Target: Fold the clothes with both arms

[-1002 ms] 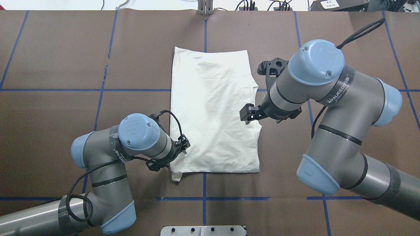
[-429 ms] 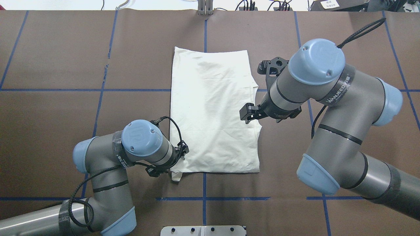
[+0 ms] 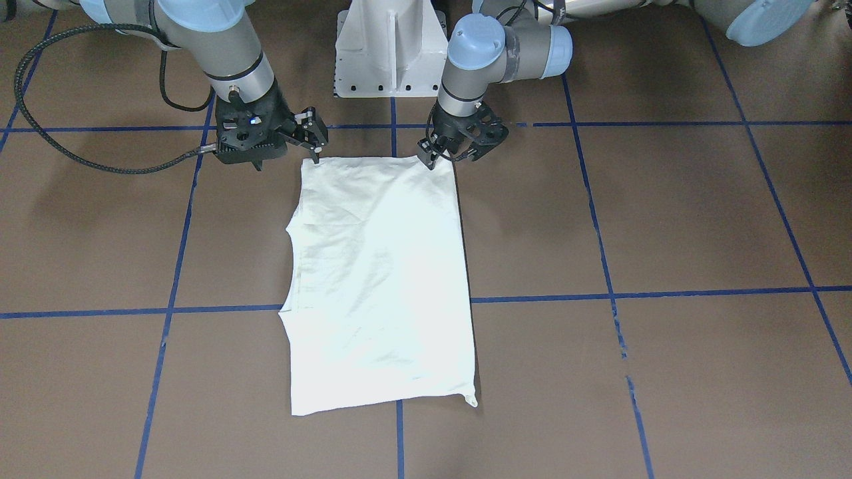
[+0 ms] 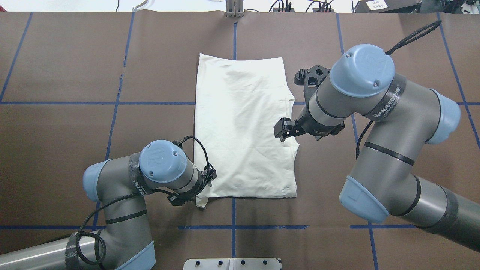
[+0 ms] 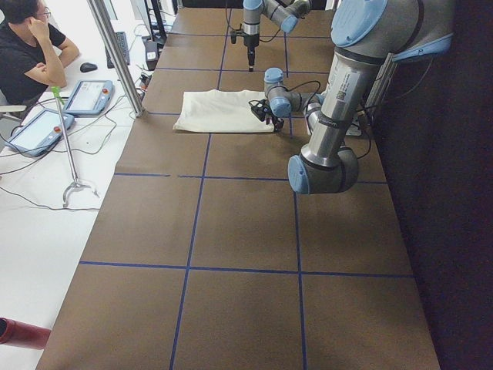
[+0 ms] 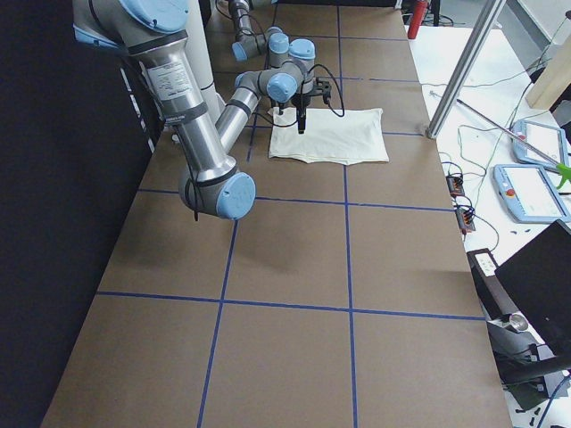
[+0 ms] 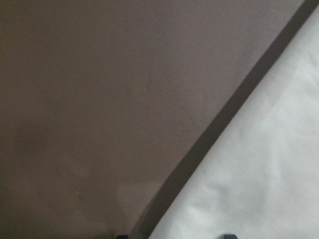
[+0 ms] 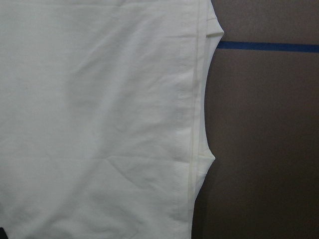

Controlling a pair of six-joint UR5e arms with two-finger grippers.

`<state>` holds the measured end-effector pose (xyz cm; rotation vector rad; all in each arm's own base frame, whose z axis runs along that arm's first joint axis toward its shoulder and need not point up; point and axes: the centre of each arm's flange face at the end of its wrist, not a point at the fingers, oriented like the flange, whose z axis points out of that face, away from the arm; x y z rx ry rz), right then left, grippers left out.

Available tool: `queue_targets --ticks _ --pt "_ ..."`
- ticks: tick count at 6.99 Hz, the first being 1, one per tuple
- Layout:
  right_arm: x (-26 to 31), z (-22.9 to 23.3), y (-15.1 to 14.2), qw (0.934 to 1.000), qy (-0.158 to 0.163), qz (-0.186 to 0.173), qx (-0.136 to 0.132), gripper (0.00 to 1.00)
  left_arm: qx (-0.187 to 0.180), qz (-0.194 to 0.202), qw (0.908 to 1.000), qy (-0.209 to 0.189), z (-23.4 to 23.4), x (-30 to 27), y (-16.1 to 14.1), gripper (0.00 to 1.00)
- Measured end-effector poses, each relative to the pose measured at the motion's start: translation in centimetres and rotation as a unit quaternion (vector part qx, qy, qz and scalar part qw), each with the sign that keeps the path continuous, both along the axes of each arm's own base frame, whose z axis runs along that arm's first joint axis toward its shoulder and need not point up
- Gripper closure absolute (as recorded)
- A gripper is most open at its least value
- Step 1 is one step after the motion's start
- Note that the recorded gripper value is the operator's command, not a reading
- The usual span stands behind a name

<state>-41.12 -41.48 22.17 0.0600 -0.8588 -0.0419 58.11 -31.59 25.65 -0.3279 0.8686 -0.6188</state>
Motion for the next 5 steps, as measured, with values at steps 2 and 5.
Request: queue_targets --ticks 2,5 --pt "0.04 0.13 -0.02 1.0 0.001 0.0 0.0 0.0 -0.005 0.002 1.0 0.0 0.01 0.28 0.69 0.39" --pt "0.13 0.12 -0.01 1.0 0.0 0.0 0.0 0.0 -0.007 0.002 1.0 -0.005 0.07 0.3 0.73 0.39"
